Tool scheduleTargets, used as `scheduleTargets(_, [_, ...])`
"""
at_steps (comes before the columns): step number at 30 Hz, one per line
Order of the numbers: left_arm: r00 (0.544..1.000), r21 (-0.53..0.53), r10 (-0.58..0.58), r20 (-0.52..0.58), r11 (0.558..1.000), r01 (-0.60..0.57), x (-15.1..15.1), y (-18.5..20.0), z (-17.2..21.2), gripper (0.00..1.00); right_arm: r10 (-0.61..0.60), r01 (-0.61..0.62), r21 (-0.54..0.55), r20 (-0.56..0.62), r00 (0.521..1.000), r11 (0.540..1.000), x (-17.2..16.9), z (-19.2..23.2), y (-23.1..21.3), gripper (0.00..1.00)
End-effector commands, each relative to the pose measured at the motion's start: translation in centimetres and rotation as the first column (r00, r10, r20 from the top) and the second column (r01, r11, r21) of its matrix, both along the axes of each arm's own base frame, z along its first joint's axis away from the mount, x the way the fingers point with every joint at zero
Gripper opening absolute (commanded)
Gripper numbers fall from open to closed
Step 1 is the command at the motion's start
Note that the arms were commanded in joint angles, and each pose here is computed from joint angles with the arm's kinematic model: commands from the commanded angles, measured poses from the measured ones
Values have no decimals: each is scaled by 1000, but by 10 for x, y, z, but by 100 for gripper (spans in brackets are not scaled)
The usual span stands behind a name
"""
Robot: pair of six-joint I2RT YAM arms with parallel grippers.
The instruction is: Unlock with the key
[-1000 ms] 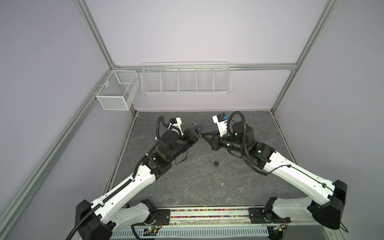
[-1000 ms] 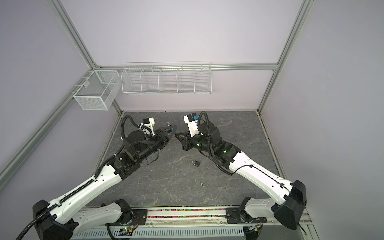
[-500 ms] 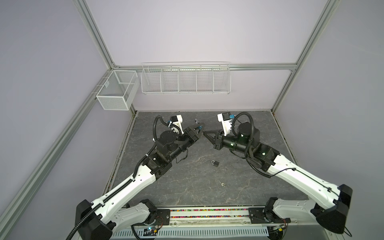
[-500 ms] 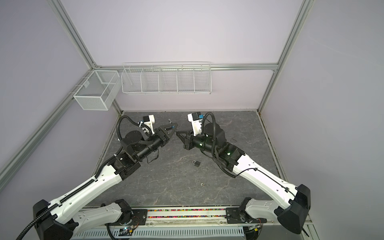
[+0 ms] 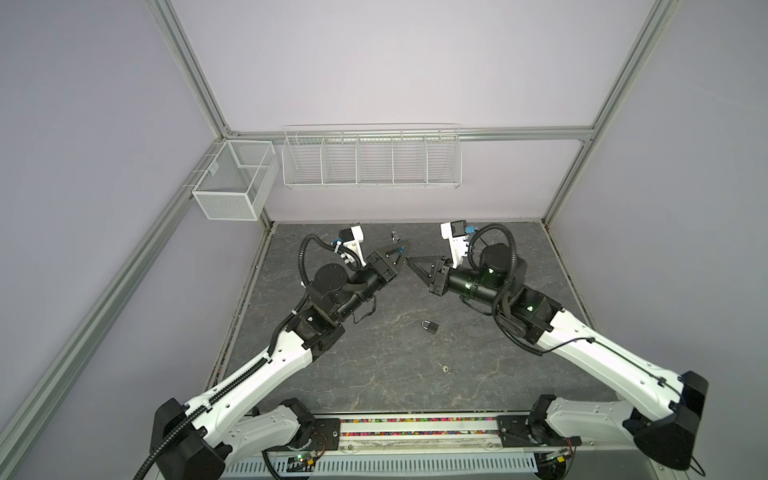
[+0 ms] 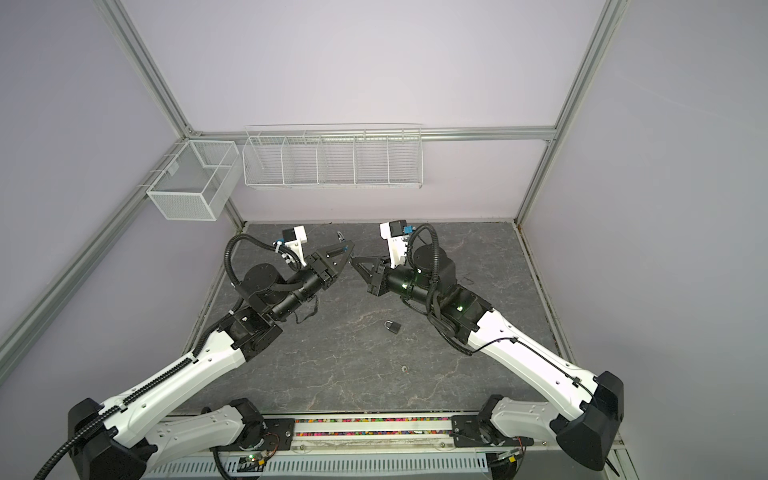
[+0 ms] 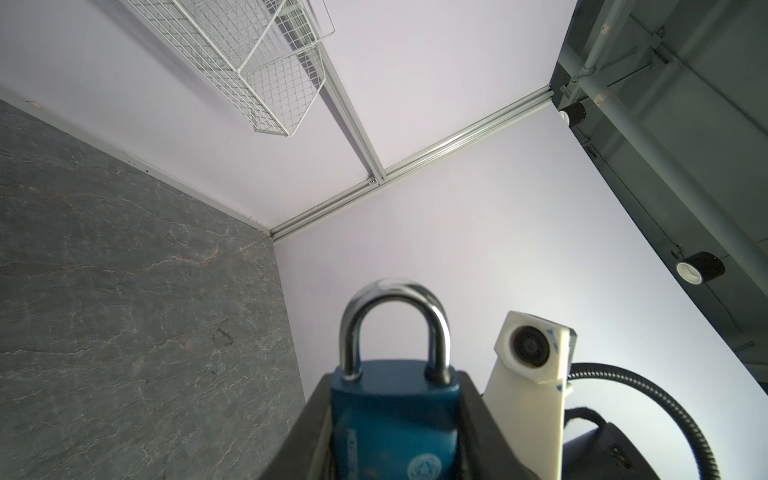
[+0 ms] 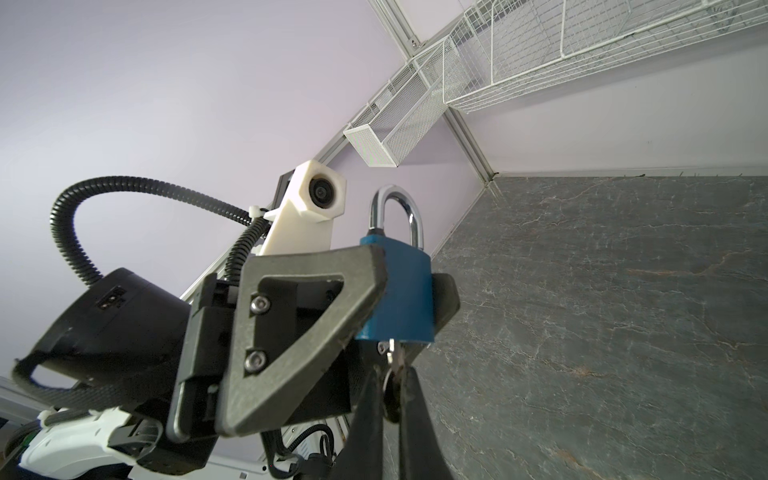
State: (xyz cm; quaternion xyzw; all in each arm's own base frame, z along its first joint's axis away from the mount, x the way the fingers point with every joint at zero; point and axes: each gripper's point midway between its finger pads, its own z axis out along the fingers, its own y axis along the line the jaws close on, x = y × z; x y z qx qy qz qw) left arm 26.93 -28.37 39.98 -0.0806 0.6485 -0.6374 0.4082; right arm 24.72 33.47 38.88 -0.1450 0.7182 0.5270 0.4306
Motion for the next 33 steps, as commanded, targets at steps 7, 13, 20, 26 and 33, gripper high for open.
scheduleTargets(7, [996,-18,-76,54,997,77,-15,-7,15,14,17,-23,113,49,999,993,-9,37,-7,6])
scheduleTargets(13, [999,62,-30,19,998,29,-9,-3,5,26,-45,44,11,109,993,999,-2,26,-15,7])
scheduleTargets(20, [998,101,-20,-52,995,25,-1,-7,-5,32,-75,98,-140,161,984,985,10,4,-17,6])
scheduleTargets(26, [988,106,-1,-152,994,17,7,-11,-19,41,-100,144,-211,207,973,967,15,-4,-19,6])
scheduleTargets(33, [972,121,38,-232,993,-10,14,-10,-37,49,-113,170,-250,229,967,953,19,-12,-21,6])
